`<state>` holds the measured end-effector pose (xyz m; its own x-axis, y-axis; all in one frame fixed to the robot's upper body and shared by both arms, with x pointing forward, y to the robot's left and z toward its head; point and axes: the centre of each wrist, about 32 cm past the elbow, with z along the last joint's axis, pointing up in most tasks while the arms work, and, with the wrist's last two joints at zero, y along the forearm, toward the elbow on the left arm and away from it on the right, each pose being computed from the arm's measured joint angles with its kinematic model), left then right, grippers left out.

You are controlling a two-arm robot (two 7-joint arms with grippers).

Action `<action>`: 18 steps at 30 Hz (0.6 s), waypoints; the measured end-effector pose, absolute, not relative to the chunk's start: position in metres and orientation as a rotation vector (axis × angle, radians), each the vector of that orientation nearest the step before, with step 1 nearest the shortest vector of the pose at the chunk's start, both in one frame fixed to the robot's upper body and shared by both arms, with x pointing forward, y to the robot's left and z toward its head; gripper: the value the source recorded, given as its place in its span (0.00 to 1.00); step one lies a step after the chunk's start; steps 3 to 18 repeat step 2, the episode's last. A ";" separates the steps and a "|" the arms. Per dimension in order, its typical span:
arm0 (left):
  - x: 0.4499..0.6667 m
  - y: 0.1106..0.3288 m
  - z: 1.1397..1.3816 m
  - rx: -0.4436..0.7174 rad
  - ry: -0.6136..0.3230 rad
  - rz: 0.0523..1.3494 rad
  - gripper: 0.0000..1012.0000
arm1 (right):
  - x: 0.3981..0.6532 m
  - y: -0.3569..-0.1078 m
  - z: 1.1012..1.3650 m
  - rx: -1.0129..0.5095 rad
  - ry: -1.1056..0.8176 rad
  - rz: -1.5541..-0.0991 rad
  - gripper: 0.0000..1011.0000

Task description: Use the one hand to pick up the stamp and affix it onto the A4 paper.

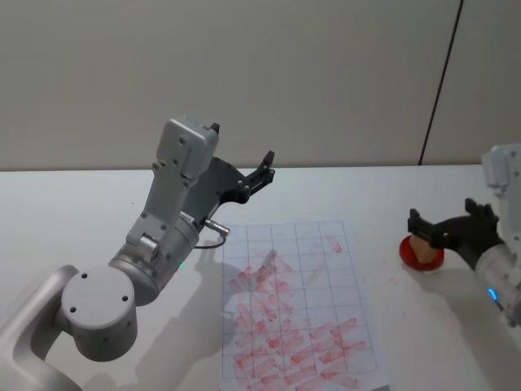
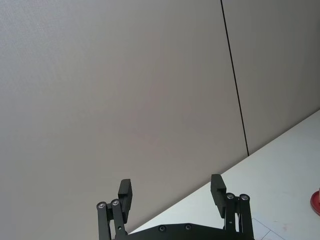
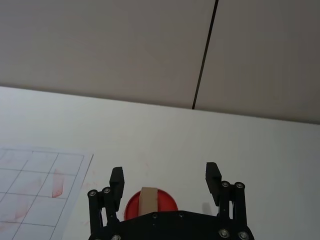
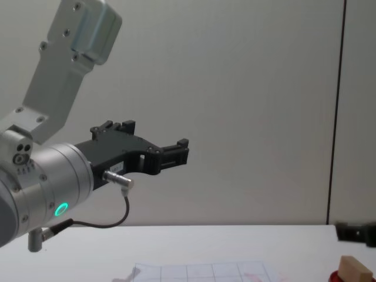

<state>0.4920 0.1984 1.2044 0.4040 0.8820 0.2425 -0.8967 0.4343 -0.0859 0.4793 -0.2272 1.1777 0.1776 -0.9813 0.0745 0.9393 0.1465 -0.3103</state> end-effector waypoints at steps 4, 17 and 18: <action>0.492 0.198 1.204 0.061 -0.268 1.124 0.99 | 0.478 -0.230 1.179 -0.301 0.140 -1.389 0.99; 0.492 0.198 1.204 0.061 -0.268 1.124 0.99 | 0.478 -0.230 1.179 -0.301 0.140 -1.389 0.99; 0.492 0.198 1.204 0.061 -0.268 1.124 0.99 | 0.478 -0.230 1.179 -0.301 0.140 -1.389 0.99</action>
